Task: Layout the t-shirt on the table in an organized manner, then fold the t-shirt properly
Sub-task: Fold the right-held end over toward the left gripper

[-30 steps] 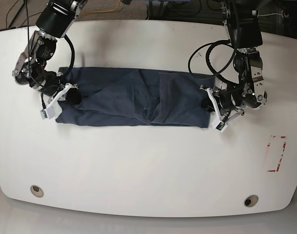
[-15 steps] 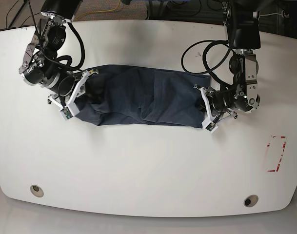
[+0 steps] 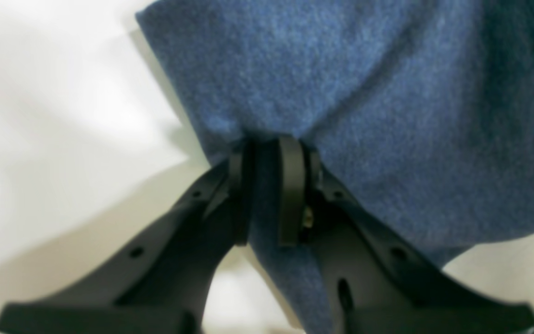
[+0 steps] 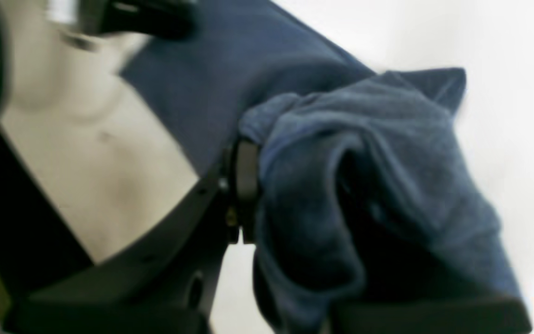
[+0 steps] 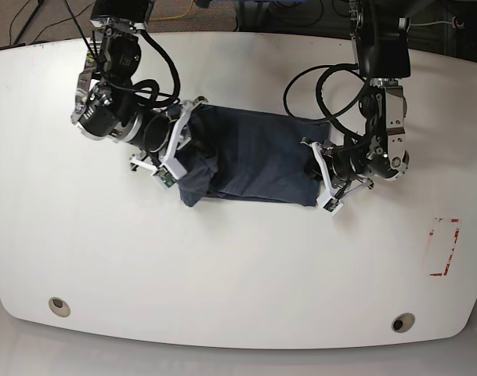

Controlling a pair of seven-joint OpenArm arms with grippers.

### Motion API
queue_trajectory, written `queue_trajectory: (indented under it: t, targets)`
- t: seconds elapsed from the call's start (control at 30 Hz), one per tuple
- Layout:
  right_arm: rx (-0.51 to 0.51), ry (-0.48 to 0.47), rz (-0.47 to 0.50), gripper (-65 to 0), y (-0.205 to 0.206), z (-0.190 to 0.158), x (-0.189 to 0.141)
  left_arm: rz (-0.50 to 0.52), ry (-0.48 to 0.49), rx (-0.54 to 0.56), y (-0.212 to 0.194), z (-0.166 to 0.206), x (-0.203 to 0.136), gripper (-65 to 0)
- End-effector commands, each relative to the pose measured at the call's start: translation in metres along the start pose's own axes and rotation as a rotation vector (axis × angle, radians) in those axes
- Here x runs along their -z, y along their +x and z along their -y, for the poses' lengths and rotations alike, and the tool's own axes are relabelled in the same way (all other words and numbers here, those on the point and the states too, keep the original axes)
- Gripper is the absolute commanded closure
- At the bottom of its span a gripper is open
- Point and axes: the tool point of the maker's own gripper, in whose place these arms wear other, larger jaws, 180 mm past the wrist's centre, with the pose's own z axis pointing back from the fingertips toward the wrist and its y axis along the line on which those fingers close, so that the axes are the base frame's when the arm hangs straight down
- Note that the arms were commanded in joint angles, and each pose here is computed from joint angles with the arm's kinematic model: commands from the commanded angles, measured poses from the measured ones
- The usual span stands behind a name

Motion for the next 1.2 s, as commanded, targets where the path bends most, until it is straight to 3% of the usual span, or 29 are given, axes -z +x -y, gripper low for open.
queue_trajectory:
  t: [0.0, 0.37, 0.83, 1.07, 1.17]
  targets:
    - [-0.012, 0.032, 0.093, -5.7, 0.026, -0.012, 0.002, -0.107, 0.008, 0.008, -0.023, 0.003, 0.004, -7.5]
    - [-0.024, 0.093, 0.198, -6.0, 0.069, -0.035, 0.017, -0.106, -0.004, 0.001, -0.024, 0.009, 0.007, -7.5]
    - [-0.023, 0.13, 0.193, -6.7, 0.072, -0.042, 0.027, -0.101, -0.009, -0.005, -0.022, 0.011, 0.008, -7.5]
    - [-0.023, 0.132, 0.194, -13.5, 0.072, -0.042, 0.027, -0.098, -0.012, -0.006, -0.021, 0.013, 0.009, -7.5]
    - [-0.022, 0.133, 0.195, -13.5, 0.072, -0.043, 0.027, -0.096, -0.015, -0.007, -0.021, 0.014, 0.009, -7.5]
